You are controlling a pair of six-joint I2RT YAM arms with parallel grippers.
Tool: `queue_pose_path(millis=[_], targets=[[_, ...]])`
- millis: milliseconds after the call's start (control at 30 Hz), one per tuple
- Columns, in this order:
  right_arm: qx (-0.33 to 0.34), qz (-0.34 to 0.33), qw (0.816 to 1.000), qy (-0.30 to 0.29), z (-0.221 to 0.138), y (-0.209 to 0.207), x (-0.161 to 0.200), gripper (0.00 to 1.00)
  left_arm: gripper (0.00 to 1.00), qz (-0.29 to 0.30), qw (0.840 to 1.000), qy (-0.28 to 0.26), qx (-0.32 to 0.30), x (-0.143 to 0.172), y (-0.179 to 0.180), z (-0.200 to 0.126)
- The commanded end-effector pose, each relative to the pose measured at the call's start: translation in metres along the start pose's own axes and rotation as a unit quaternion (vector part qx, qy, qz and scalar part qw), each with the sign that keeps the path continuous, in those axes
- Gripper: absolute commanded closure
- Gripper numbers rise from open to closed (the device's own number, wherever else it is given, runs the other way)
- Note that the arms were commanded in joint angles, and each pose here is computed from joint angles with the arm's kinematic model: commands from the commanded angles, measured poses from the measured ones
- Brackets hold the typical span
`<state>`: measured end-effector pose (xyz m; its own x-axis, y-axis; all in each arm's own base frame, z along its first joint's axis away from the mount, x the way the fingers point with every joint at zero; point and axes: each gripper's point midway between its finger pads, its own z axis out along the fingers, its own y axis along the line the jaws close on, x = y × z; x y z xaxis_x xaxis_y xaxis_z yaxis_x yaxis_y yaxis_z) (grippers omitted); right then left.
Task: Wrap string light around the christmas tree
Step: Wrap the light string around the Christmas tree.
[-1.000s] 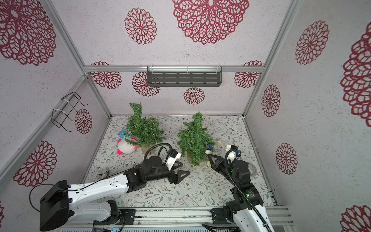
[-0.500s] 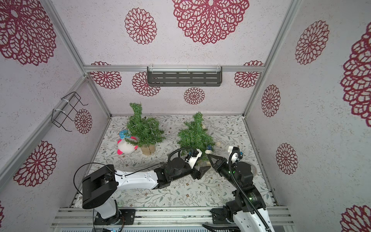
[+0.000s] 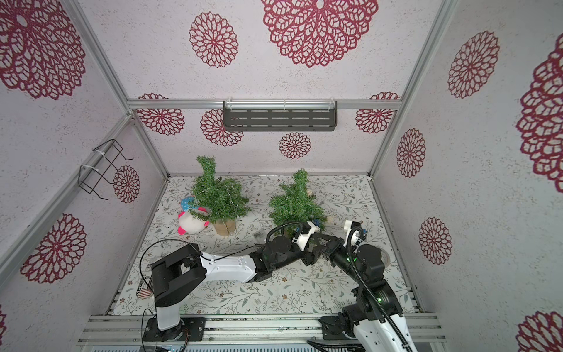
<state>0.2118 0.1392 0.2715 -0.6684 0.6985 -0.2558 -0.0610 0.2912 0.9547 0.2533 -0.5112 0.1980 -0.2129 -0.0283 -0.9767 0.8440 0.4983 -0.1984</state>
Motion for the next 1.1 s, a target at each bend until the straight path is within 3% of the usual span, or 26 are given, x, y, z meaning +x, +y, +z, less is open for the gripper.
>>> queue_pose_path(millis=[0,267,300,367,467,533,600,767,900,1067], targets=[[-0.038,-0.007,0.999,0.004,-0.001,0.019,0.000,1.00,0.48,0.002,1.000,-0.012,0.007,0.000,0.003,0.011],[-0.036,-0.017,0.999,0.001,0.005,0.017,-0.003,1.00,0.94,-0.018,0.999,0.001,0.038,0.005,-0.007,0.004],[-0.035,-0.022,0.999,-0.001,0.005,0.016,-0.003,1.00,1.00,-0.024,0.998,-0.010,0.051,-0.010,-0.014,-0.003],[-0.028,-0.039,0.999,-0.011,0.005,0.015,-0.007,0.95,1.00,-0.041,0.997,-0.007,0.070,-0.017,-0.021,-0.014],[0.000,-0.089,0.996,-0.027,0.003,0.013,-0.015,0.58,1.00,-0.060,0.992,0.021,0.108,-0.029,-0.037,-0.033],[0.032,-0.123,0.992,-0.027,0.004,0.006,-0.019,0.44,1.00,-0.067,0.987,0.066,0.128,-0.028,-0.048,-0.045],[0.074,-0.155,0.985,-0.027,0.006,-0.006,-0.025,0.36,1.00,-0.077,0.980,0.121,0.140,-0.024,-0.055,-0.057],[0.146,-0.192,0.970,-0.036,0.004,-0.033,-0.040,0.29,1.00,-0.136,0.954,0.215,0.159,-0.012,-0.057,-0.082],[0.190,-0.213,0.956,-0.068,-0.012,-0.046,-0.056,0.27,1.00,-0.172,0.944,0.230,0.165,-0.017,-0.054,-0.096],[0.280,-0.191,0.939,-0.061,-0.019,-0.103,-0.063,0.27,1.00,-0.190,0.935,0.229,0.195,-0.030,-0.063,-0.107]])
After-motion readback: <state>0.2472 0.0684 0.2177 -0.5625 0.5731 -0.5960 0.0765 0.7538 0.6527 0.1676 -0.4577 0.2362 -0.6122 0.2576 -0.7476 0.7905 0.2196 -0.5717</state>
